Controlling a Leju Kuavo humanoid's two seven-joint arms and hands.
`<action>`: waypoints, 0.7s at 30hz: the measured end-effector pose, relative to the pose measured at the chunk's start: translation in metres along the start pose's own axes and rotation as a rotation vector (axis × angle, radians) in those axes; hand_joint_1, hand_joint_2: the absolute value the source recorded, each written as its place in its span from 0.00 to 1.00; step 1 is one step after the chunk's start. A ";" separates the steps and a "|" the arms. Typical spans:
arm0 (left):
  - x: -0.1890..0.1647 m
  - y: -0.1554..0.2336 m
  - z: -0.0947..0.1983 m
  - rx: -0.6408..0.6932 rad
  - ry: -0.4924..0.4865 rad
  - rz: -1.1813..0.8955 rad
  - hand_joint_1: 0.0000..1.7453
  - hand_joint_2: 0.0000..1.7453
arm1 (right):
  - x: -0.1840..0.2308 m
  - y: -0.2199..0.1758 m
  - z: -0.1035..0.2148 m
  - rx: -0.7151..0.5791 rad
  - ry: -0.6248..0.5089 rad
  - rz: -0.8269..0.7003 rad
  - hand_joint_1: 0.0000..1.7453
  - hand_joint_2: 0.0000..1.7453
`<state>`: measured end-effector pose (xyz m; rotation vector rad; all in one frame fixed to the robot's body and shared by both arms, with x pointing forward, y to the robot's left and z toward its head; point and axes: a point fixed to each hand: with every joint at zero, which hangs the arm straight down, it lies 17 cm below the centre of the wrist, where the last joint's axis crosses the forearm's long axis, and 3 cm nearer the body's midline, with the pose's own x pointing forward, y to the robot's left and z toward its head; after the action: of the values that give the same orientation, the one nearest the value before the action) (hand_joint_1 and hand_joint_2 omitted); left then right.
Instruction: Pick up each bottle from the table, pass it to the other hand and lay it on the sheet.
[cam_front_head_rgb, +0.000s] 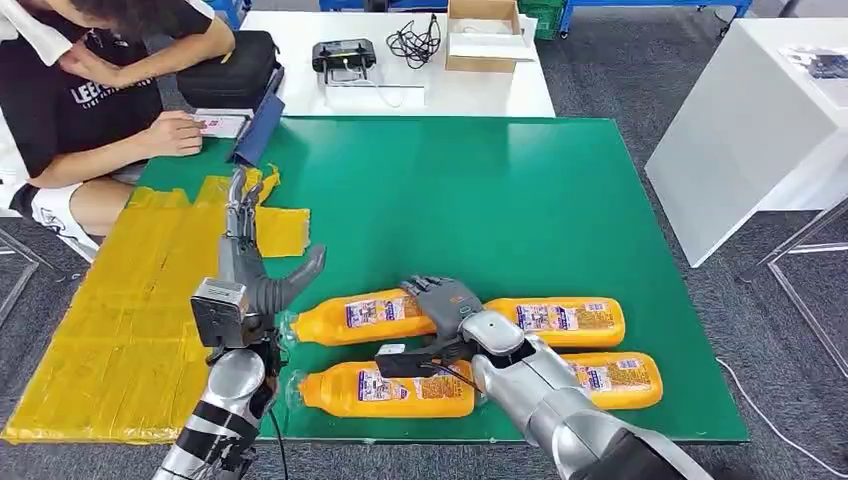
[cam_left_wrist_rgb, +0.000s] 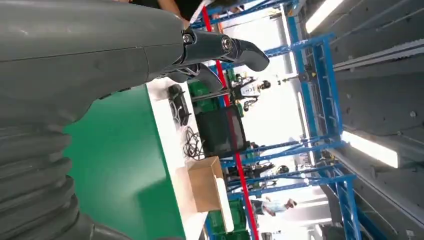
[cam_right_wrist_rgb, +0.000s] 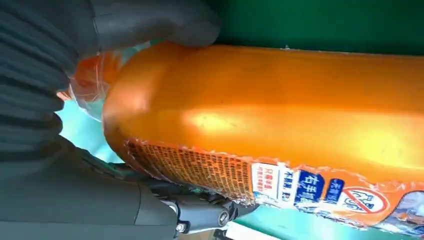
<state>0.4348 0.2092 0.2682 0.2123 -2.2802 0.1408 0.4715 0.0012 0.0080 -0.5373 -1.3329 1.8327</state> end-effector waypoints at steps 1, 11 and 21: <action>0.000 0.000 0.000 0.000 0.000 0.000 0.00 1.00 | 0.000 0.000 0.000 0.001 -0.001 0.001 0.92 1.00; -0.002 0.000 0.003 -0.001 0.007 -0.001 0.00 1.00 | 0.002 0.005 0.001 0.015 -0.009 0.016 0.95 1.00; -0.004 0.006 0.010 0.016 0.021 -0.006 0.00 1.00 | -0.002 -0.020 0.003 -0.208 0.056 0.046 1.00 1.00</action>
<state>0.4289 0.2133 0.2579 0.2258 -2.2580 0.1576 0.4774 0.0000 0.0272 -0.7289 -1.4932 1.7123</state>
